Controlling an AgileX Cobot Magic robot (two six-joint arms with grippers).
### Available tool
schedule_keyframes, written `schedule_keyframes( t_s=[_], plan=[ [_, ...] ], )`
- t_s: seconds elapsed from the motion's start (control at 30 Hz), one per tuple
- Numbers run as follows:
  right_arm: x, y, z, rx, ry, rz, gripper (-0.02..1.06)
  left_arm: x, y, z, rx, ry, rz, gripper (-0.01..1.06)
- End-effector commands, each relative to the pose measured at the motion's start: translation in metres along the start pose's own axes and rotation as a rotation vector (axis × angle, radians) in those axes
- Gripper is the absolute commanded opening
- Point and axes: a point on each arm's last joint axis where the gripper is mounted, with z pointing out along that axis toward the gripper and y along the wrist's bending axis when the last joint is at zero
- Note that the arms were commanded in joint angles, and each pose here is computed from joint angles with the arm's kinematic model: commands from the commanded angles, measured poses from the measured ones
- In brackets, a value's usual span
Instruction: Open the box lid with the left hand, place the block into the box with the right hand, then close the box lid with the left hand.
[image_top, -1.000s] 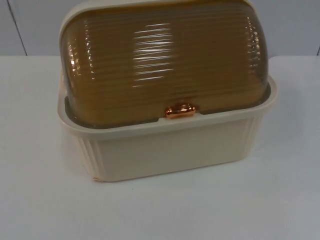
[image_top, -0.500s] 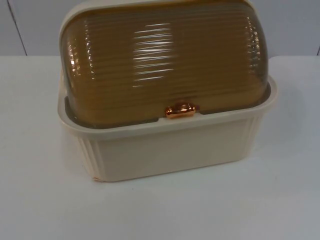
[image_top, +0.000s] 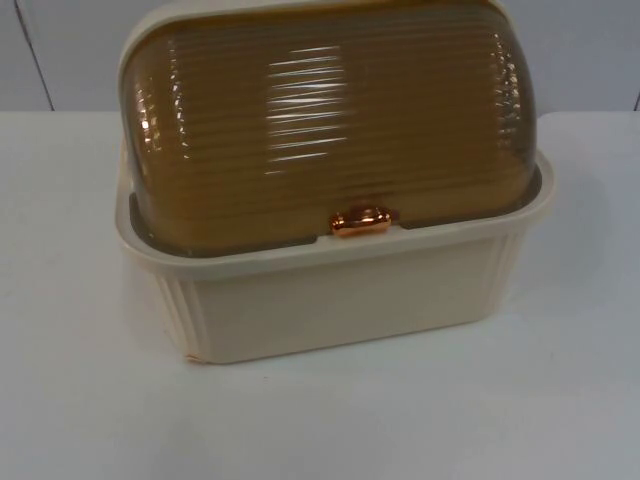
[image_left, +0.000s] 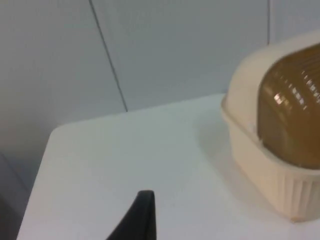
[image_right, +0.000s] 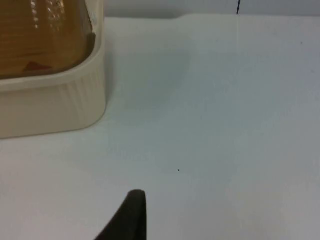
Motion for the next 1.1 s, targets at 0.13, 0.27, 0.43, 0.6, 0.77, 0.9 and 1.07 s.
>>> schedule_keyframes(
  t_s=[0.13, 0.27, 0.43, 0.6, 0.77, 0.9, 1.07],
  plan=[
    [0.000, 0.000, 0.002, -0.001, -0.019, 0.005, 1.05, 0.014, 0.003, 0.011, -0.030, 0.084, -0.005, 1.05],
    [0.000, 0.000, 0.002, -0.001, -0.019, 0.005, 1.05, 0.022, 0.001, 0.018, -0.019, 0.128, -0.016, 1.05],
    [0.000, 0.000, 0.002, -0.001, -0.019, 0.005, 1.05, 0.034, 0.000, 0.026, -0.014, 0.195, -0.059, 1.05],
    [0.000, 0.000, 0.002, -0.001, -0.019, 0.005, 1.05, 0.040, -0.001, 0.034, -0.013, 0.207, -0.065, 1.05],
    [0.000, 0.000, 0.002, -0.001, -0.019, 0.005, 1.05, 0.040, -0.001, 0.033, -0.014, 0.206, -0.078, 1.05],
    [0.000, 0.000, 0.002, -0.001, -0.019, 0.005, 1.05, 0.040, -0.001, 0.033, -0.017, 0.205, -0.124, 1.05],
    [0.000, 0.000, 0.002, -0.001, -0.019, 0.005, 1.05, 0.040, 0.000, 0.033, 0.003, 0.203, -0.116, 1.05]
  ],
)
